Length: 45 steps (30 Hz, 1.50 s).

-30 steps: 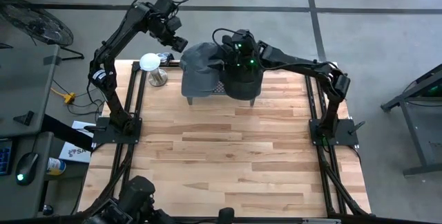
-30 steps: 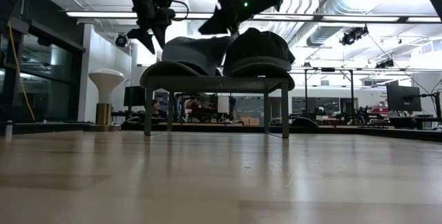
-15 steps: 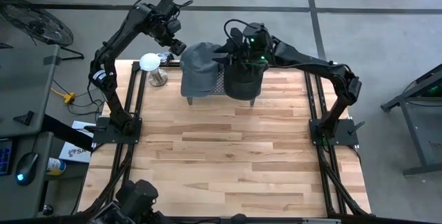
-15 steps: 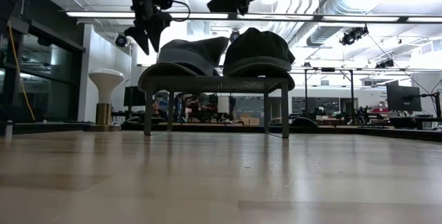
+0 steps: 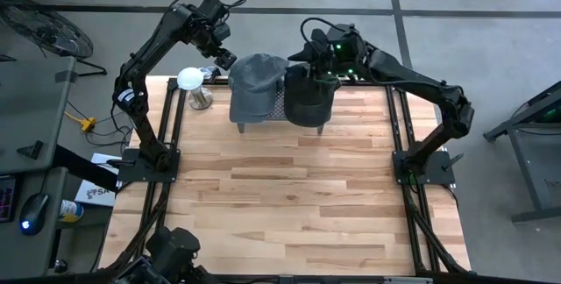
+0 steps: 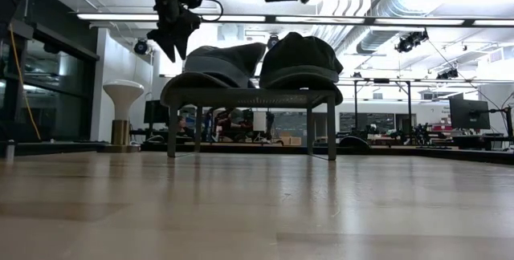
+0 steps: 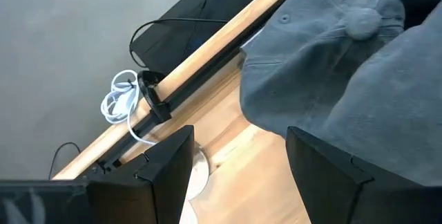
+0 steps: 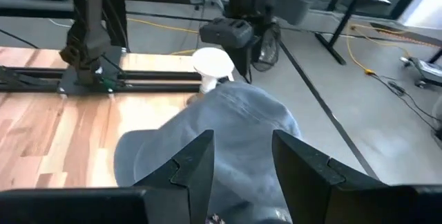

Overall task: Pick & Place hat
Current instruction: Stack the gray cap on top of the other gray cap on the shelf

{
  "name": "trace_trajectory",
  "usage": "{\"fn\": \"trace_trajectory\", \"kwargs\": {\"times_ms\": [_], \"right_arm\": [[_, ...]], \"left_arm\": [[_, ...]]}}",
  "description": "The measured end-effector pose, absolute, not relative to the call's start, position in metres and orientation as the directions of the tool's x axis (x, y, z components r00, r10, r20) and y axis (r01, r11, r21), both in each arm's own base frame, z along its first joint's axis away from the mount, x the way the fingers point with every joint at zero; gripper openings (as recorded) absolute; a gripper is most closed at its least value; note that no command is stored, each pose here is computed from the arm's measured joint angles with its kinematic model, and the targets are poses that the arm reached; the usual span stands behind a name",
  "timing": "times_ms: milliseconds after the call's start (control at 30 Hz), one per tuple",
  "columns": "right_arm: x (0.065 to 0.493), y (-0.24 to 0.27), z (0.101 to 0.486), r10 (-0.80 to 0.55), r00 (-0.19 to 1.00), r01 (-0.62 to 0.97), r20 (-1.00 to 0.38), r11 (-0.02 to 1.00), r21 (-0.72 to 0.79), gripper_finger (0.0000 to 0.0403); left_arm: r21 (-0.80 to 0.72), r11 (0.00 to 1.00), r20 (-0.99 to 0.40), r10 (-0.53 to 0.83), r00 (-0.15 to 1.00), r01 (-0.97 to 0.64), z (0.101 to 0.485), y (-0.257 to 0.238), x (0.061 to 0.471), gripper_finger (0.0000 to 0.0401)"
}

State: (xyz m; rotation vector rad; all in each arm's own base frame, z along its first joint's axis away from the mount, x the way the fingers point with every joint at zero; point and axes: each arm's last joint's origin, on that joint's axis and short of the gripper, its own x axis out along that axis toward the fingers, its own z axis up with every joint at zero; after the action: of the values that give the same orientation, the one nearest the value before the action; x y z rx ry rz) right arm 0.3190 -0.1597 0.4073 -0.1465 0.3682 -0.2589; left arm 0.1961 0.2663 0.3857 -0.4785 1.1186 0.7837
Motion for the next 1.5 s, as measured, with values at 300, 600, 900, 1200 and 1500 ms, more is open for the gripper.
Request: {"fn": "trace_trajectory", "kwargs": {"times_ms": [300, 600, 900, 1200, 1500], "right_arm": [[0.295, -0.147, 0.422, -0.279, 0.887, 0.245, -0.368, 0.96, -0.136, 0.014], [0.251, -0.138, 0.437, -0.293, 0.85, 0.301, -0.438, 0.952, -0.052, 0.014], [0.225, -0.131, 0.452, -0.342, 0.847, 0.377, -0.407, 0.926, 0.008, 0.014], [0.221, -0.129, 0.442, -0.334, 0.792, 0.417, -0.512, 0.907, 0.053, 0.014], [0.219, -0.128, 0.438, -0.325, 0.767, 0.439, -0.554, 0.895, 0.082, 0.014]], "left_arm": [[0.041, 0.649, -0.904, 0.348, 0.249, -0.76, 0.4, 0.256, 0.189, 0.0225], [0.016, 0.717, -0.804, 0.424, 0.417, -0.697, 0.443, 0.219, 0.164, 0.0225], [0.029, 0.784, -0.709, 0.454, 0.54, -0.62, 0.468, 0.187, 0.144, 0.0225], [-0.018, 0.841, -0.701, 0.375, 0.607, -0.541, 0.445, 0.166, 0.132, 0.0225], [-0.144, 0.858, -0.656, 0.29, 0.697, -0.493, 0.396, 0.147, 0.122, 0.0225]]}}
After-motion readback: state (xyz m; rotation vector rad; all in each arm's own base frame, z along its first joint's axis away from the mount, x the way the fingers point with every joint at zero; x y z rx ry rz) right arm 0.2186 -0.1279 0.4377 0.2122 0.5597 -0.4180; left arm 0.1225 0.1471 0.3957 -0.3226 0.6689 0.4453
